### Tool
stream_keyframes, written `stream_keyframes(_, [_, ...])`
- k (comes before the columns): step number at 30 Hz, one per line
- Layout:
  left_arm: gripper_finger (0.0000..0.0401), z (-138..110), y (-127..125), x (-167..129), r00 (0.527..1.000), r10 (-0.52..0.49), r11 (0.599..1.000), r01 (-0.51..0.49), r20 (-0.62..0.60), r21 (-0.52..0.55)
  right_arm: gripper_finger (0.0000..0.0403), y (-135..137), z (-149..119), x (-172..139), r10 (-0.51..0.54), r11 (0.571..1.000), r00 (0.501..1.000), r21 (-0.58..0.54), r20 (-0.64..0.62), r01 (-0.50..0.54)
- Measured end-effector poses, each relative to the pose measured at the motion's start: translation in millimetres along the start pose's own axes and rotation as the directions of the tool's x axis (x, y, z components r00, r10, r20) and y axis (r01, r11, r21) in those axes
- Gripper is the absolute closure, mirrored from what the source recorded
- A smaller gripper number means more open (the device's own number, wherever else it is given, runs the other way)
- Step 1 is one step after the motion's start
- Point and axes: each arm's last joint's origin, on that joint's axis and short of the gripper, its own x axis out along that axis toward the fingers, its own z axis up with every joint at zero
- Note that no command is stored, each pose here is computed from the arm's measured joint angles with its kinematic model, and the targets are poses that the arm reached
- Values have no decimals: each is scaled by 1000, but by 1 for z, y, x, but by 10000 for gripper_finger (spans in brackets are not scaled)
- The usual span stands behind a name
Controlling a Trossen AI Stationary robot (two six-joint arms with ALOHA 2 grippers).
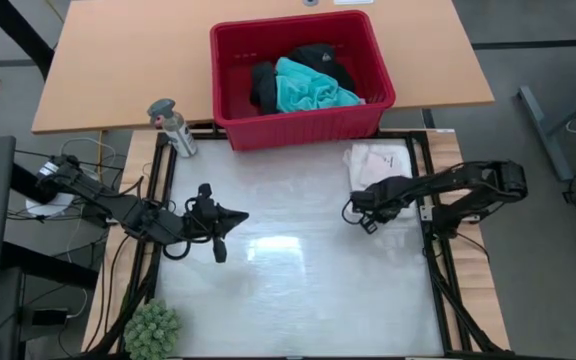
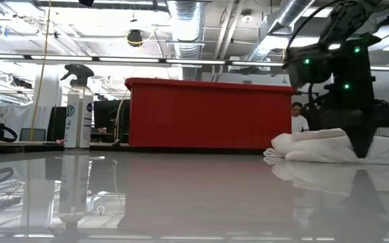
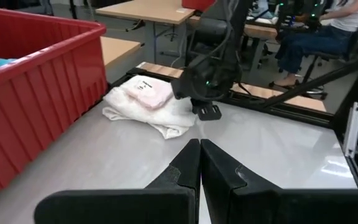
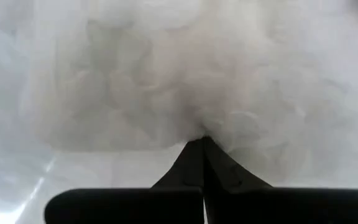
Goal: Fold Laundry from Bin
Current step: Move the stacked clothes to the top right, then fold the light blue shorts
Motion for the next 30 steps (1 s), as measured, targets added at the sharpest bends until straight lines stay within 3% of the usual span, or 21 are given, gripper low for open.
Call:
stream_keyframes(9, [401,-1,4,3,1000,27,1000,-28,-13,-5,386,-14,3,-13,26,999,998,47,53,-29])
stream_keyframes(16, [401,-3,12,8,997,66,997,-68,-46,-23,356,-10,-3,-60,111,993,969,23,221,-119])
stream_keyframes(23, [401,-13,48,35,960,263,965,-264,-93,2,378,-3,-8,-108,246,965,894,-10,374,-261])
stream_keyframes(30, [401,-24,84,83,898,424,906,-422,-122,45,370,1,-1,-160,344,934,756,-117,558,-338])
